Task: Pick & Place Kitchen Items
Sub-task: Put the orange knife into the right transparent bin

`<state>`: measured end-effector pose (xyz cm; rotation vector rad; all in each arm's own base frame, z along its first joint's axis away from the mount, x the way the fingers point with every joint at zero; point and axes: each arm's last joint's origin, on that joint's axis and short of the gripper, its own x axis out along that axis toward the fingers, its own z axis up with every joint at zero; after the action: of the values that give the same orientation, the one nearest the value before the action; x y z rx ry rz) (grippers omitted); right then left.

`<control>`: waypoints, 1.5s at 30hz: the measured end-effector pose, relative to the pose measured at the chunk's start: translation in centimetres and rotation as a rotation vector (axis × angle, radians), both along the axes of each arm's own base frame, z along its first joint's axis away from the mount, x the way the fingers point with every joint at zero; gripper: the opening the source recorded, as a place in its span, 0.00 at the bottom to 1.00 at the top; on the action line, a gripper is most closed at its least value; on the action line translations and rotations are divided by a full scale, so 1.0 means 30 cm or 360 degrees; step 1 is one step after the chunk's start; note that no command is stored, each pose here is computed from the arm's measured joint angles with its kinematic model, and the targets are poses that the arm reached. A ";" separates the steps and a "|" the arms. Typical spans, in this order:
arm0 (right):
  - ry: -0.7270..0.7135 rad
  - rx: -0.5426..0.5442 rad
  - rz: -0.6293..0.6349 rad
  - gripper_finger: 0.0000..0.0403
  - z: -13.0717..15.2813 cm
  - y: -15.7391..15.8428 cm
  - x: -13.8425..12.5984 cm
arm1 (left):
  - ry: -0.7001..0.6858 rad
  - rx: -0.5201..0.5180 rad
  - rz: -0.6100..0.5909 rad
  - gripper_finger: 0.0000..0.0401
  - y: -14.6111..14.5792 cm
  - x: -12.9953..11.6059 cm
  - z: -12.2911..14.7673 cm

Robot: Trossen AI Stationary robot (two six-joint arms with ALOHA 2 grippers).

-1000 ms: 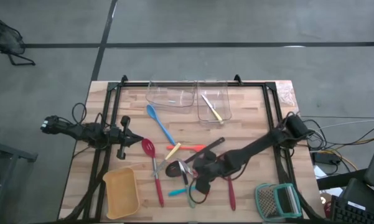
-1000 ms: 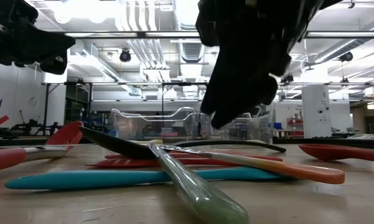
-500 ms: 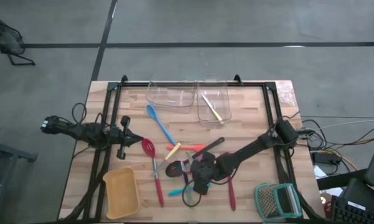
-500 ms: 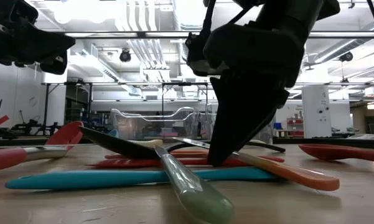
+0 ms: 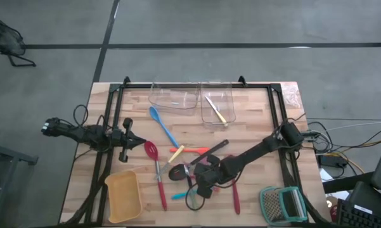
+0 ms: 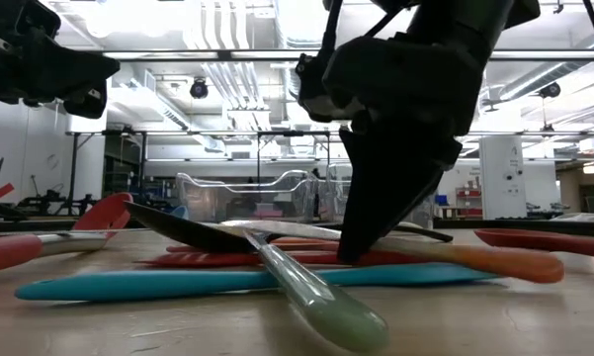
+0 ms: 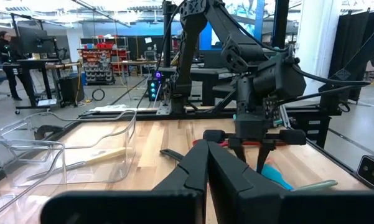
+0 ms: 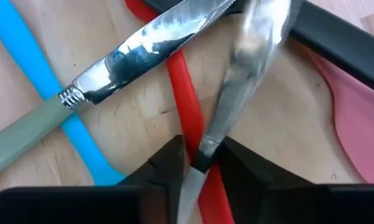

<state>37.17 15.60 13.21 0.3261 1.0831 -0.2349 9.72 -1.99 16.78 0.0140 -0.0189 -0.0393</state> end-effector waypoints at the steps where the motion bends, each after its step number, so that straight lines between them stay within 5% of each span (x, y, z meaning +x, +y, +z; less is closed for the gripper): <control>1: -0.0001 0.0001 0.0000 0.16 0.002 0.000 0.001 | 0.0000 0.0000 0.0000 0.03 0.000 0.000 0.000; 6: -0.0016 0.0003 0.0007 0.07 0.013 0.000 0.002 | 0.0000 0.0000 0.0000 0.03 0.000 0.000 0.000; 45: -0.0302 -0.0466 -0.0356 0.09 0.413 -0.241 -0.119 | 0.0007 0.0002 0.0000 0.03 0.000 0.001 -0.001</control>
<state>33.59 8.36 25.61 0.2009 0.8109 -0.5455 9.74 -2.00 16.74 0.0154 -0.0142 -0.0394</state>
